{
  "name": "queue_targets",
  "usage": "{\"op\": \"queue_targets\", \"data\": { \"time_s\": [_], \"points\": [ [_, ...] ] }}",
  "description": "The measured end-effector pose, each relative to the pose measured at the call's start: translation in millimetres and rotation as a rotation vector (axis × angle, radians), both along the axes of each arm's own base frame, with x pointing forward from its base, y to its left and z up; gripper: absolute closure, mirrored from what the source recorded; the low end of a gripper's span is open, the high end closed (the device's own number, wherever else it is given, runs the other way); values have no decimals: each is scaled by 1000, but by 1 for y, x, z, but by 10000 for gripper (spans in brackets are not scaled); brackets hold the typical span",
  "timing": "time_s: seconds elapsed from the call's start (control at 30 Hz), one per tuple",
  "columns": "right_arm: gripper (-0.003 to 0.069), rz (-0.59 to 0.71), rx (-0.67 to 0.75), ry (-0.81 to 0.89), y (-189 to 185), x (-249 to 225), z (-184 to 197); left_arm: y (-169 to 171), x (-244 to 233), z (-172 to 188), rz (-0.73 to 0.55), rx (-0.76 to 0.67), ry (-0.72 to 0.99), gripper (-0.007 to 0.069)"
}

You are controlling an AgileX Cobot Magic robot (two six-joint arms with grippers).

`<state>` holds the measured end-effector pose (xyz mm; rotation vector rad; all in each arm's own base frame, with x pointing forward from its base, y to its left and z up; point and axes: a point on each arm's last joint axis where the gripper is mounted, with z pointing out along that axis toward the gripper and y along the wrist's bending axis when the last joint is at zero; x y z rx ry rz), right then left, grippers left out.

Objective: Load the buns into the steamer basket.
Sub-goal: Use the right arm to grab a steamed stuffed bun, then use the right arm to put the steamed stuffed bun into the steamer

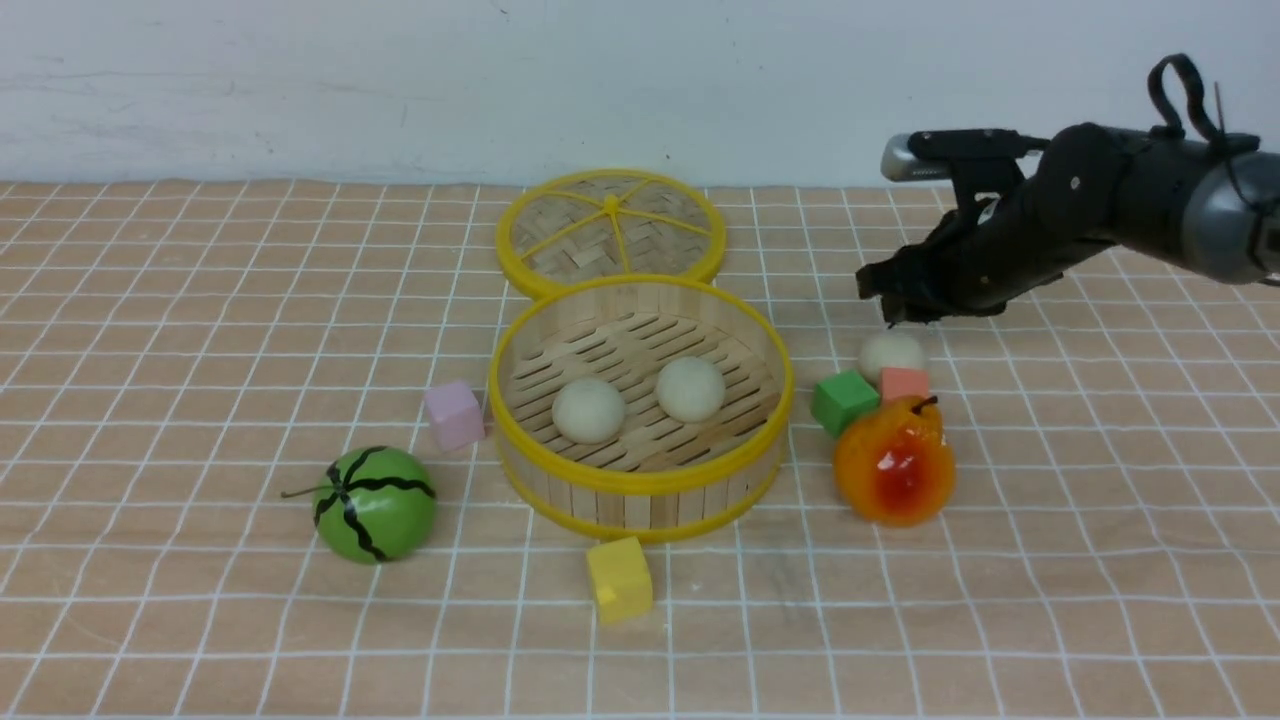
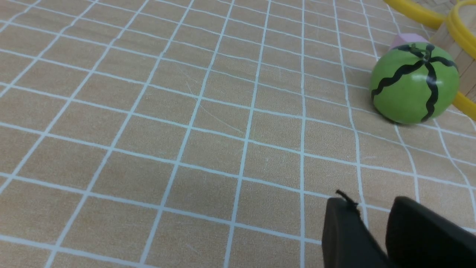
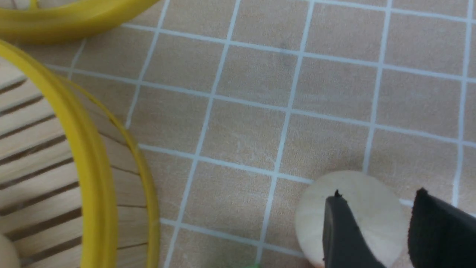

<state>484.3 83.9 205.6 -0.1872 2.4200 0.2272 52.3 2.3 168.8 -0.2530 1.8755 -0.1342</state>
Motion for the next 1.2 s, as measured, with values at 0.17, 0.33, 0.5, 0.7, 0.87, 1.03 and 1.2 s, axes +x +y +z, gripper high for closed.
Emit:
{"op": "queue_targets", "data": {
  "time_s": [0.17, 0.33, 0.5, 0.7, 0.87, 1.03, 1.2],
  "points": [
    [394, -5, -4, 12, 0, 4, -15, 0, 0, 0, 0, 0, 0, 449],
    [414, -7, -8, 29, 0, 6, -28, 0, 0, 0, 0, 0, 0, 444],
    [552, -9, -9, 34, 0, 7, -33, 0, 0, 0, 0, 1, 0, 440],
    [657, -9, -5, 29, 0, 6, -28, 0, 0, 0, 0, 1, 0, 432],
    [657, -18, 64, 1, 3, -4, 13, 0, 0, 0, 0, 1, 0, 427],
    [657, 31, 224, -57, 26, -18, 54, 0, 0, 0, 0, 1, 0, 426],
    [657, 238, 307, -102, 80, -27, 51, 0, 0, 0, 0, 1, 0, 421]
  ]
}}
